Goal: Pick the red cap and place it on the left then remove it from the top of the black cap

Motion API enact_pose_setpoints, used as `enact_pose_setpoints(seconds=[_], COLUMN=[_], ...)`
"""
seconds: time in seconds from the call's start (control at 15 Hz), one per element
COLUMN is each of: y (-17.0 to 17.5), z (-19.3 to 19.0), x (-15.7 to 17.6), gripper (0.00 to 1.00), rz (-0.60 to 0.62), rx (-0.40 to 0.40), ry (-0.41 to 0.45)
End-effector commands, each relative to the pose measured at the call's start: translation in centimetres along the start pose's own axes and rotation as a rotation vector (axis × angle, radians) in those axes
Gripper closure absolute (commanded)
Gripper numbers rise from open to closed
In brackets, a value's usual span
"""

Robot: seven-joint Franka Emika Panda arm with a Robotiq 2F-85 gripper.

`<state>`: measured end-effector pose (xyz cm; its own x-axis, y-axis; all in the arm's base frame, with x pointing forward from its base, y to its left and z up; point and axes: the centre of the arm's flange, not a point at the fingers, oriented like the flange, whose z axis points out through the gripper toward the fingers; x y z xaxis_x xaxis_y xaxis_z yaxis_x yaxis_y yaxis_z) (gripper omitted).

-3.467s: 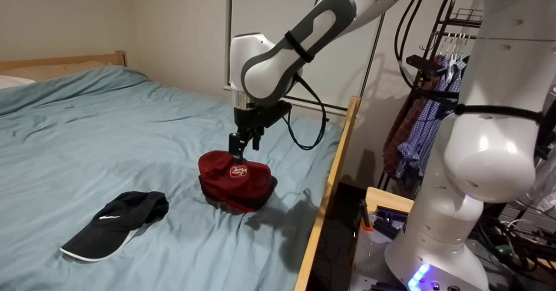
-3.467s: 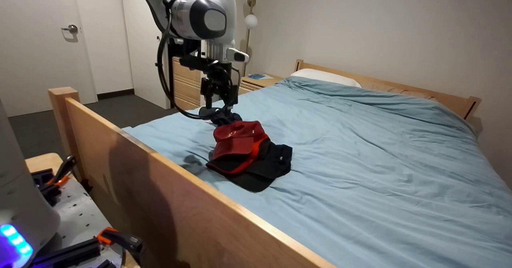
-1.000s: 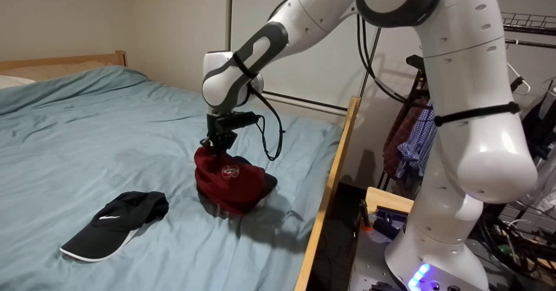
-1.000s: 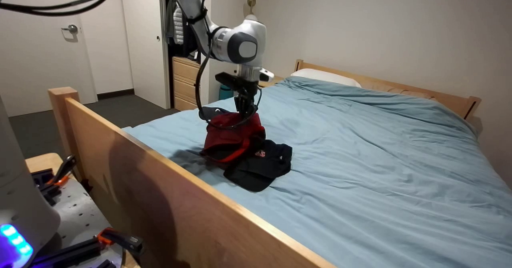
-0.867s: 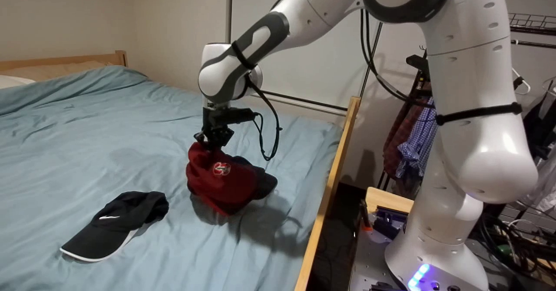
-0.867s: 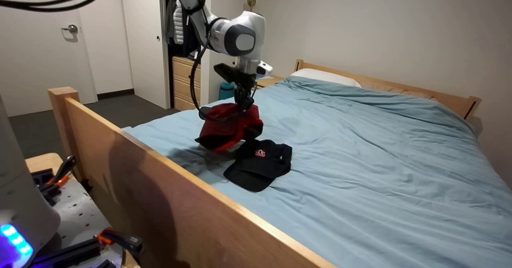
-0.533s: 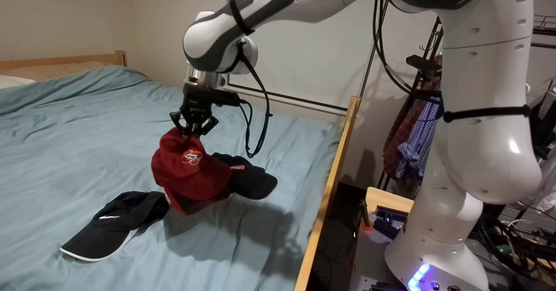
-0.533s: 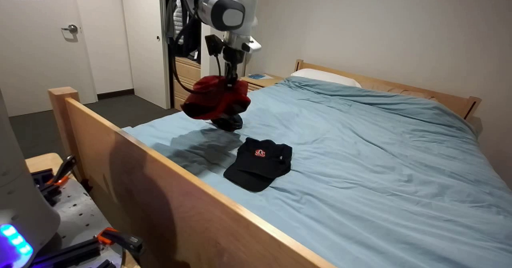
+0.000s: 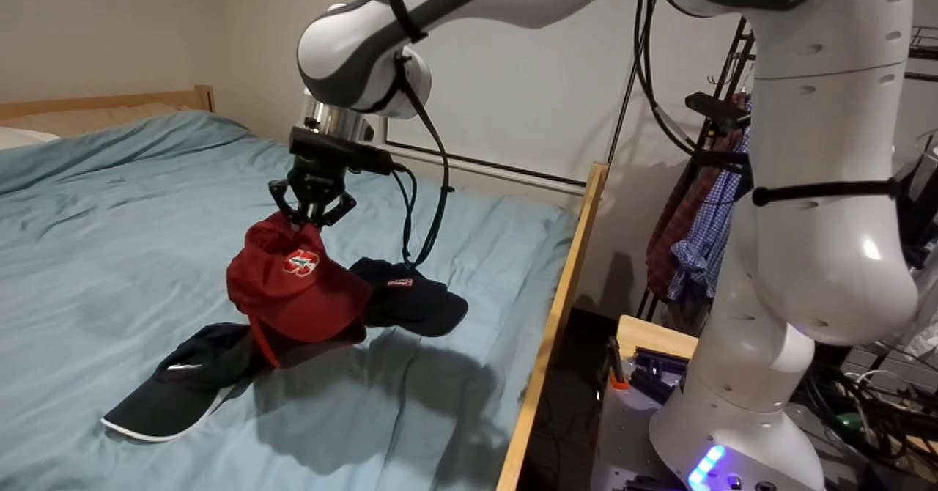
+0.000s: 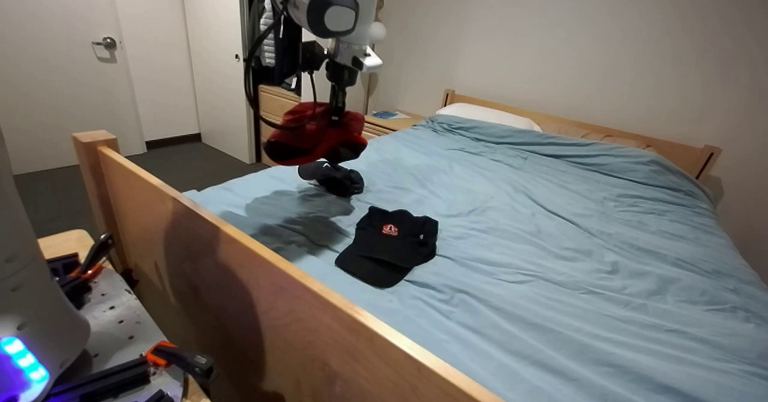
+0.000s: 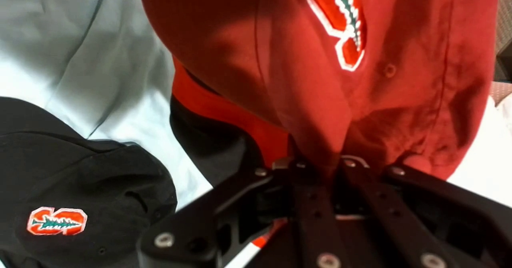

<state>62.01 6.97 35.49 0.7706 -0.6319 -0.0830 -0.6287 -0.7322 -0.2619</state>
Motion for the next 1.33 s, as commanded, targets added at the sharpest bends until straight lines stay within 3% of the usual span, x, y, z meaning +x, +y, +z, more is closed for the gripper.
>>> enact_pose_setpoints(seconds=[0.0,0.4,0.6,0.67,0.73,1.27], y=[-0.8,-1.9,-2.0,-2.2,-1.1,-0.9], z=[1.4,8.3,10.9,11.6,11.0,14.3], x=[0.2,-0.3,-0.8,-0.9,-1.0,-1.3], gripper=[0.95,0.95,0.95,0.95,0.91,0.95], rz=[0.154,0.497,0.652,0.675,0.601,0.769], rx=[-0.005,-0.04,-0.012,0.016,-0.025,-0.013], ry=[0.029,0.021,0.052,0.051,0.037,0.032])
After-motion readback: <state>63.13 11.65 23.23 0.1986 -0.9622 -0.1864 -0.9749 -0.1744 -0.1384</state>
